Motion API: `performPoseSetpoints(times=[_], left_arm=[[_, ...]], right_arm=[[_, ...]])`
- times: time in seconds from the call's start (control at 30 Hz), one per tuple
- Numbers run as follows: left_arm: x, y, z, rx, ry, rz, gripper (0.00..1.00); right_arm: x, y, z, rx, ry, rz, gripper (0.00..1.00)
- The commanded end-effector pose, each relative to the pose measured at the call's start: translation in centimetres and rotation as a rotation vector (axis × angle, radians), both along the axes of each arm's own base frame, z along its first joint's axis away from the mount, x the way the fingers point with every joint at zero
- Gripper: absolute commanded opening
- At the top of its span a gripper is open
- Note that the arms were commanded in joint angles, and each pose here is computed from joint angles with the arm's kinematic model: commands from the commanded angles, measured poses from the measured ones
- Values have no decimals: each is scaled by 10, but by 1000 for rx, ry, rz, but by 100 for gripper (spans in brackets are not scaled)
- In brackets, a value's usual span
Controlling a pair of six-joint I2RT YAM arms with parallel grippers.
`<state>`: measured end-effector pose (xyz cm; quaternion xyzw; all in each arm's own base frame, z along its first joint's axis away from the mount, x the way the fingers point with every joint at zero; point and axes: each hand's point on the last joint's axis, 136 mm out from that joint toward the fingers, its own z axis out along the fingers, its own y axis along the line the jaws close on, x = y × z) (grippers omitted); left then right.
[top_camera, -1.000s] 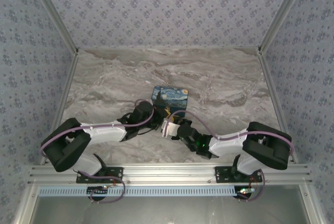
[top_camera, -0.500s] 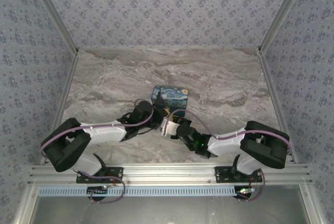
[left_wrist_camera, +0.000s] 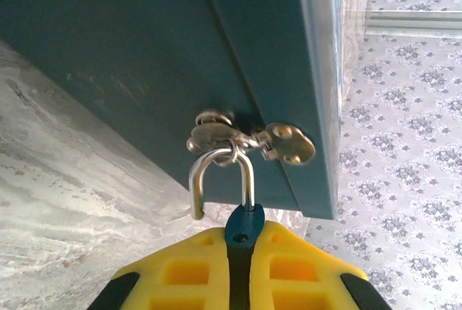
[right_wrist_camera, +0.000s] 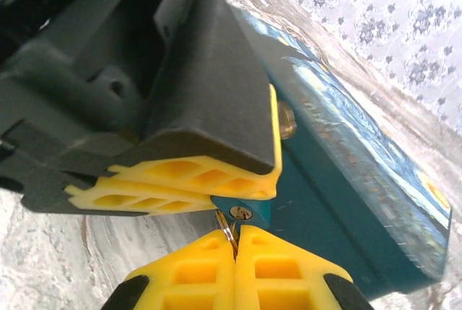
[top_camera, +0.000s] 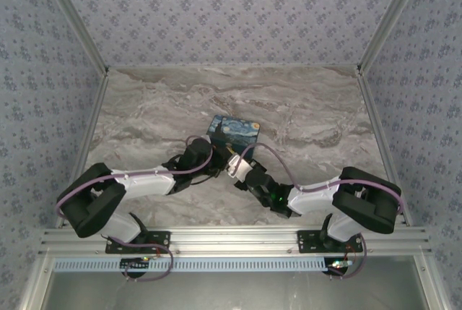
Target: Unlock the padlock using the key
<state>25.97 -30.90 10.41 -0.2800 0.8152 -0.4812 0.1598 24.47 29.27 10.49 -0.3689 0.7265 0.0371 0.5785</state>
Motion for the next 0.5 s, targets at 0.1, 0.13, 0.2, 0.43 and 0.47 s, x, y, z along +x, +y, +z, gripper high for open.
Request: performPoseSetpoints(times=[0.1, 0.13, 0.2, 0.43, 0.47], left_arm=[[-2, -16, 21, -70, -17, -49, 0], [-3, -17, 21, -71, -17, -51, 0], [-2, -16, 21, -70, -17, -49, 0], [-3, -15, 18, -61, -12, -45, 11], [-3, -14, 17, -58, -13, -44, 18]], right_arm=[[7, -12, 3, 186, 73, -116, 0], [7, -12, 2, 189, 77, -117, 0], [7, -12, 1, 184, 81, -117, 0], [7, -14, -3, 181, 100, -131, 0], [7, -14, -3, 190, 107, -138, 0]])
